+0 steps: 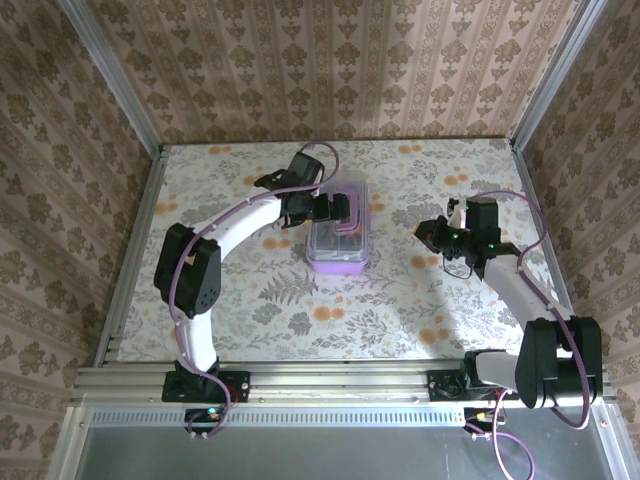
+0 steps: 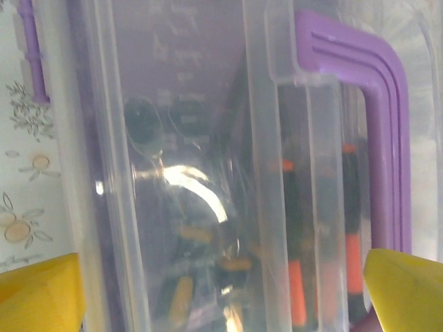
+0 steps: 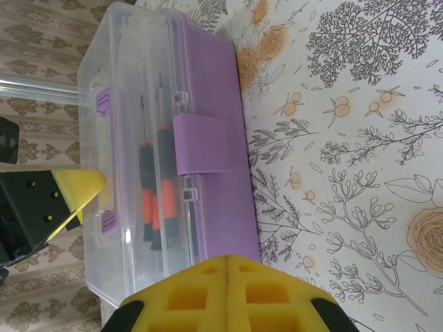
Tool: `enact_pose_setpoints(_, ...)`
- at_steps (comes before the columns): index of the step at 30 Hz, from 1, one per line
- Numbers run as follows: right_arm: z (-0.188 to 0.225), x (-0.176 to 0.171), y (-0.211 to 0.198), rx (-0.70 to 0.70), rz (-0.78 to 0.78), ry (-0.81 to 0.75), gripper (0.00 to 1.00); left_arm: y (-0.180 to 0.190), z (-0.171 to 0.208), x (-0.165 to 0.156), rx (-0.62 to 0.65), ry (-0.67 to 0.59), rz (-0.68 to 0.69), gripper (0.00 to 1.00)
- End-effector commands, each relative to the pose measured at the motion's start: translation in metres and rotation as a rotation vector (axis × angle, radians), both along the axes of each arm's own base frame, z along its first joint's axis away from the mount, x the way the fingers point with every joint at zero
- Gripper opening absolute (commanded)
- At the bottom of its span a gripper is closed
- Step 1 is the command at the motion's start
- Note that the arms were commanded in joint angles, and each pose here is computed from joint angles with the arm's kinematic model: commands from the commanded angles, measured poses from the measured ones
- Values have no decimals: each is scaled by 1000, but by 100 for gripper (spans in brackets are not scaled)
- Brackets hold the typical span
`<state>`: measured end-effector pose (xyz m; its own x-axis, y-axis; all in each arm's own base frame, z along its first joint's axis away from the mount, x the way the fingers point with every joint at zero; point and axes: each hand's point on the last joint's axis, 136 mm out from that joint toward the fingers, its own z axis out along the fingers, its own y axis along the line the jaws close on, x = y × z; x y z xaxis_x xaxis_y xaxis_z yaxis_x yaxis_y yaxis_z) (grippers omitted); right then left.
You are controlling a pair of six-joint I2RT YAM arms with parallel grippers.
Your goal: Pack the tool kit
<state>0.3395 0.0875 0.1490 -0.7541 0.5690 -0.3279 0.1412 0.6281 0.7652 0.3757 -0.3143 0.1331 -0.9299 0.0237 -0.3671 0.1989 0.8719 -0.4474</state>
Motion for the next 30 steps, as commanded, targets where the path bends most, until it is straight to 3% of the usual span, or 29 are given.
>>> enact_pose_setpoints(1, -1, -10, -6, -35, -7, 3, 4, -1, 56, -11, -99, -47, -68, 100)
enact_pose_setpoints(4, 4, -14, -5, -41, 3, -7, 9, 12, 91, -17, -119, -157, -91, 100)
enact_pose_setpoints(8, 17, -19, -5, -60, 20, -40, 22, 48, 137, -34, -67, -363, -79, 100)
enact_pose_setpoints(12, 37, -24, -9, -91, 0, -97, 63, 103, 158, -63, 30, -543, 3, 100)
enact_pose_setpoints(15, 46, -25, -17, -136, -32, -133, 79, 145, 157, -89, 82, -630, 92, 100)
enact_pose_setpoints(16, 47, -25, -18, -139, -46, -134, 94, 159, 154, -97, 88, -652, 142, 100)
enact_pose_setpoints(17, 49, -25, -19, -131, -62, -134, 100, 170, 150, -104, 79, -670, 186, 100)
enact_pose_setpoints(21, 53, -23, -24, -113, -137, -171, 100, 209, 138, -125, 50, -787, 336, 100)
enact_pose_setpoints(26, 64, -23, -44, -303, -243, -290, 100, 258, 124, -139, 173, -791, 519, 100)
enact_pose_setpoints(30, 88, -36, -64, -432, -314, -364, 100, 238, 143, -143, 173, -993, 307, 100)
